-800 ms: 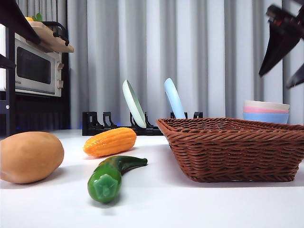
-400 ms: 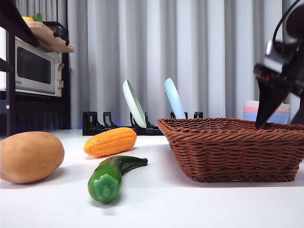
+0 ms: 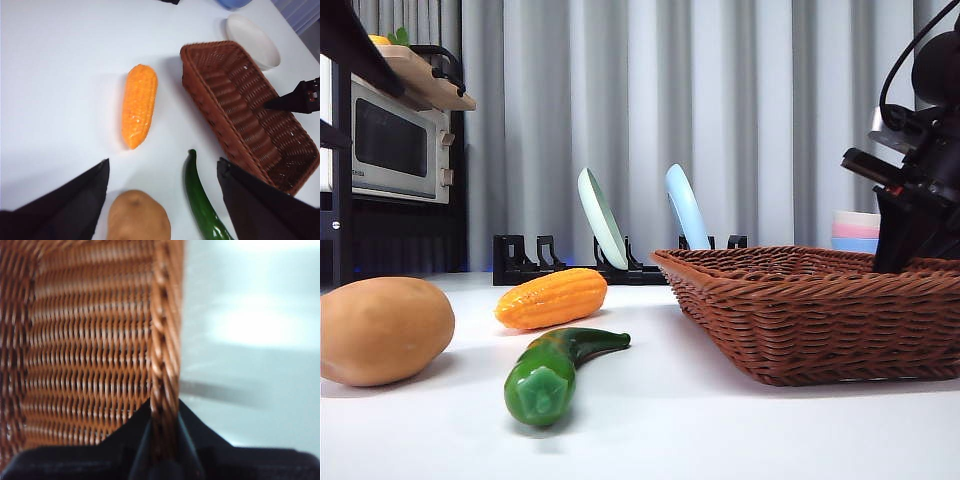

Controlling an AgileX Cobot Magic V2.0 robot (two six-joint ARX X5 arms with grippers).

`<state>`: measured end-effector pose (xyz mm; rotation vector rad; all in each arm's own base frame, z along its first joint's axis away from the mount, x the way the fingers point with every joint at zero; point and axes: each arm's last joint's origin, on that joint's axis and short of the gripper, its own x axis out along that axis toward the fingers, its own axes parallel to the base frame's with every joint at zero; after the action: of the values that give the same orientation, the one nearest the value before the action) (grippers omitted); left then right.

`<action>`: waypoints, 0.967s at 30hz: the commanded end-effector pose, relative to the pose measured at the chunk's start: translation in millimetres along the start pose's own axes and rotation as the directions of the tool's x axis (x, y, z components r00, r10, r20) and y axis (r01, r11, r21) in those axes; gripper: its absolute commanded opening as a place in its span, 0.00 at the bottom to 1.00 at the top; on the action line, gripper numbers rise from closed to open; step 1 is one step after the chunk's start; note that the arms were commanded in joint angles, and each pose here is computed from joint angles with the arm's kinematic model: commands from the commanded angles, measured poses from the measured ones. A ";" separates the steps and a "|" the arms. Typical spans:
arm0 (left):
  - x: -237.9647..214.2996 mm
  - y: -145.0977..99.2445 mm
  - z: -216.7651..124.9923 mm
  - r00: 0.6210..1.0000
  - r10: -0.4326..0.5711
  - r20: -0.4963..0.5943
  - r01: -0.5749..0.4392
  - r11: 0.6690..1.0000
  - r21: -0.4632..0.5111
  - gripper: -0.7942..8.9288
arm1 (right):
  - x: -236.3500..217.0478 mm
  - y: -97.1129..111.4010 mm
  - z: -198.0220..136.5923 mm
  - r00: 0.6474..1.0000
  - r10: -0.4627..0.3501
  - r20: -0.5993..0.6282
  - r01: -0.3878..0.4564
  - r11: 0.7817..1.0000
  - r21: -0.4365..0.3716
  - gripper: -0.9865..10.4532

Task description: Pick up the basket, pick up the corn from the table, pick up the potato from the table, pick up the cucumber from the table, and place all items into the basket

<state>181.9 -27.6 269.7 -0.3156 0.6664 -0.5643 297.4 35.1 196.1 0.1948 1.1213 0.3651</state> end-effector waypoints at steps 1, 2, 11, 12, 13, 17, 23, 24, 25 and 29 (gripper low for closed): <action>1.7 -3.6 4.3 1.000 -0.021 0.004 0.021 0.999 0.032 0.45 | -12.0 3.3 2.8 0.999 -0.013 0.044 0.012 1.000 0.020 0.07; 2.7 -5.1 7.2 1.000 -0.025 0.002 0.025 0.999 0.037 0.48 | -17.7 5.6 3.1 0.998 -0.011 0.063 0.011 1.000 0.013 0.07; 31.6 -22.8 49.9 0.999 -0.021 -0.047 0.031 0.972 0.232 0.48 | -77.1 27.4 -1.3 0.968 0.007 0.250 0.002 0.999 -0.038 0.07; 37.1 -24.7 54.5 0.998 -0.011 -0.058 0.025 0.969 0.244 0.48 | -83.0 29.5 -2.8 0.964 0.009 0.266 0.003 0.999 -0.044 0.07; 42.9 -26.6 59.0 0.997 0.001 -0.072 0.017 0.968 0.250 0.48 | -88.5 31.5 -4.3 0.960 0.012 0.281 0.002 0.999 -0.050 0.07; 75.8 -32.4 76.8 0.986 0.067 -0.151 -0.020 0.956 0.294 0.48 | -110.9 39.5 -12.7 0.942 0.021 0.335 0.003 0.997 -0.072 0.07; 133.9 -32.2 85.7 0.956 0.151 -0.252 -0.059 0.939 0.338 0.54 | -134.7 47.6 -25.6 0.923 0.029 0.385 0.008 0.996 -0.094 0.07; 142.5 -31.2 84.7 0.951 0.155 -0.268 -0.058 0.939 0.338 0.54 | -137.2 48.3 -27.0 0.920 0.029 0.390 0.009 0.995 -0.096 0.07; 152.0 -29.6 83.0 0.945 0.156 -0.287 -0.052 0.940 0.337 0.54 | -139.8 49.2 -28.5 0.917 0.030 0.397 0.010 0.995 -0.098 0.07; 181.1 -21.1 72.1 0.918 0.206 -0.339 -0.081 0.934 0.348 0.54 | -146.3 51.3 -32.5 0.910 0.033 0.412 0.011 0.995 -0.104 0.07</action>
<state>335.8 -141.5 248.5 0.1402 0.9315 -0.5869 202.8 25.7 318.7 0.1680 0.6986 0.3668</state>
